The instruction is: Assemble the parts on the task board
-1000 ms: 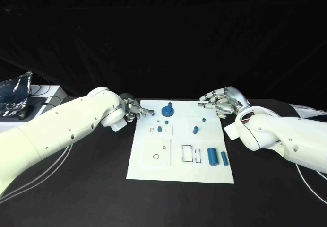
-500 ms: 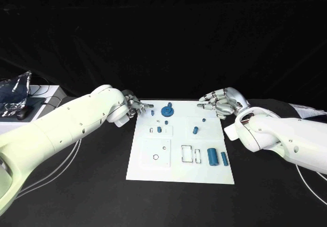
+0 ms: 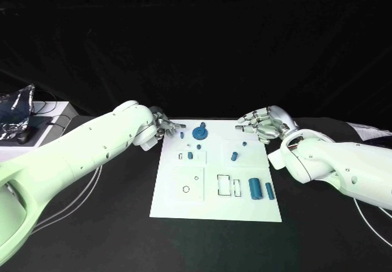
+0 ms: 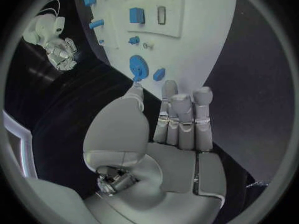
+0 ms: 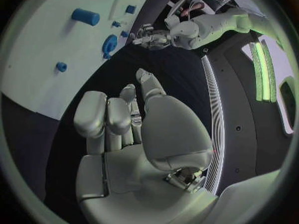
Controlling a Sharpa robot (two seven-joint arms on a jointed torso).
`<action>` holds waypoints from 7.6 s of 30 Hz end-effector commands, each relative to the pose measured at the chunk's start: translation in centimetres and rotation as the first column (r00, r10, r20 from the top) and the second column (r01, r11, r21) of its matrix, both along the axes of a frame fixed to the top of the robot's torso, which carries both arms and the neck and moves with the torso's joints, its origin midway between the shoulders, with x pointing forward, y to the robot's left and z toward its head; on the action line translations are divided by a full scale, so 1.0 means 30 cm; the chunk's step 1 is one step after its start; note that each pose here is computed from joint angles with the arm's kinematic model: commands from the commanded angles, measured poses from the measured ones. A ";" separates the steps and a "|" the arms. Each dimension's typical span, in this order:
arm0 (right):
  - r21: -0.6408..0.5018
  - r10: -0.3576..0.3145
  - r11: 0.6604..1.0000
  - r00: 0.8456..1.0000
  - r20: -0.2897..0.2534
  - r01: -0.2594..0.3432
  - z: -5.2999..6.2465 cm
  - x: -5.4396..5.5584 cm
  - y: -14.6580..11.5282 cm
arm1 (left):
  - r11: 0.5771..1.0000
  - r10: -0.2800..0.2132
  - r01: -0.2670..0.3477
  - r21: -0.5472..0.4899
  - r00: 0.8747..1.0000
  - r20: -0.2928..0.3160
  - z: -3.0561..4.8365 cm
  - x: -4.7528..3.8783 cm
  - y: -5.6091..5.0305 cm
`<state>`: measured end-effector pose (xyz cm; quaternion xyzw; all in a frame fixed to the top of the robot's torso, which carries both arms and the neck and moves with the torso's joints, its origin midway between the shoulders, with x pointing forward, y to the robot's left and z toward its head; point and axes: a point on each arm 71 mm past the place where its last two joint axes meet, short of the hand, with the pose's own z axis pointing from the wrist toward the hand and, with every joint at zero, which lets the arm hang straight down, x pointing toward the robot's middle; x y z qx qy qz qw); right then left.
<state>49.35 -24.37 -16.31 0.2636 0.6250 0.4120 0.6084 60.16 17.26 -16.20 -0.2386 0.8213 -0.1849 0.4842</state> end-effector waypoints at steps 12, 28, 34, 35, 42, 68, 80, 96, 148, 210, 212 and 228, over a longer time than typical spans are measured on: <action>-0.005 0.019 1.000 1.000 0.011 -0.019 0.008 0.001 0.013 | 0.998 -0.065 0.065 0.004 0.998 -0.026 -0.018 -0.001 -0.030; -0.005 0.020 1.000 1.000 0.010 -0.020 0.007 0.002 0.016 | 0.998 -0.062 0.062 -0.007 0.998 -0.015 -0.016 0.001 -0.034; -0.005 0.020 1.000 1.000 0.010 -0.020 0.007 0.002 0.016 | 0.998 -0.061 0.061 -0.005 0.998 -0.018 -0.018 0.003 -0.035; -0.005 0.020 1.000 1.000 0.010 -0.020 0.007 0.002 0.016 | 0.998 -0.061 0.061 -0.004 0.998 -0.018 -0.018 0.003 -0.036; -0.005 0.021 1.000 1.000 0.010 -0.021 0.007 0.002 0.017 | 0.998 -0.057 0.057 0.000 0.998 -0.022 -0.023 0.006 -0.035; -0.006 0.021 1.000 1.000 0.009 -0.021 0.007 0.003 0.016 | 0.996 -0.065 0.062 -0.057 0.997 -0.047 -0.033 0.010 -0.033; -0.007 0.022 1.000 1.000 0.008 -0.022 0.006 0.003 0.017 | 0.995 -0.083 0.079 -0.064 0.994 -0.070 -0.039 0.008 -0.034; -0.007 0.022 1.000 1.000 0.007 -0.022 0.006 0.005 0.016 | 0.993 -0.050 0.046 -0.111 0.998 -0.035 -0.027 0.005 -0.020; -0.009 -0.005 1.000 1.000 0.016 0.005 -0.002 0.018 -0.013 | 0.987 -0.154 0.155 0.031 0.988 -0.029 -0.094 -0.251 -0.018; -0.011 -0.002 1.000 1.000 0.002 0.002 -0.006 0.016 -0.017 | 0.983 -0.161 0.163 0.085 0.987 -0.020 -0.164 -0.253 -0.038; -0.011 -0.002 1.000 1.000 0.002 0.002 -0.007 0.016 -0.018 | 0.982 -0.164 0.165 0.089 0.986 -0.023 -0.165 -0.253 -0.037; -0.011 -0.003 1.000 1.000 0.001 0.003 -0.007 0.015 -0.019 | 0.979 -0.175 0.178 0.098 0.984 -0.040 -0.170 -0.252 -0.045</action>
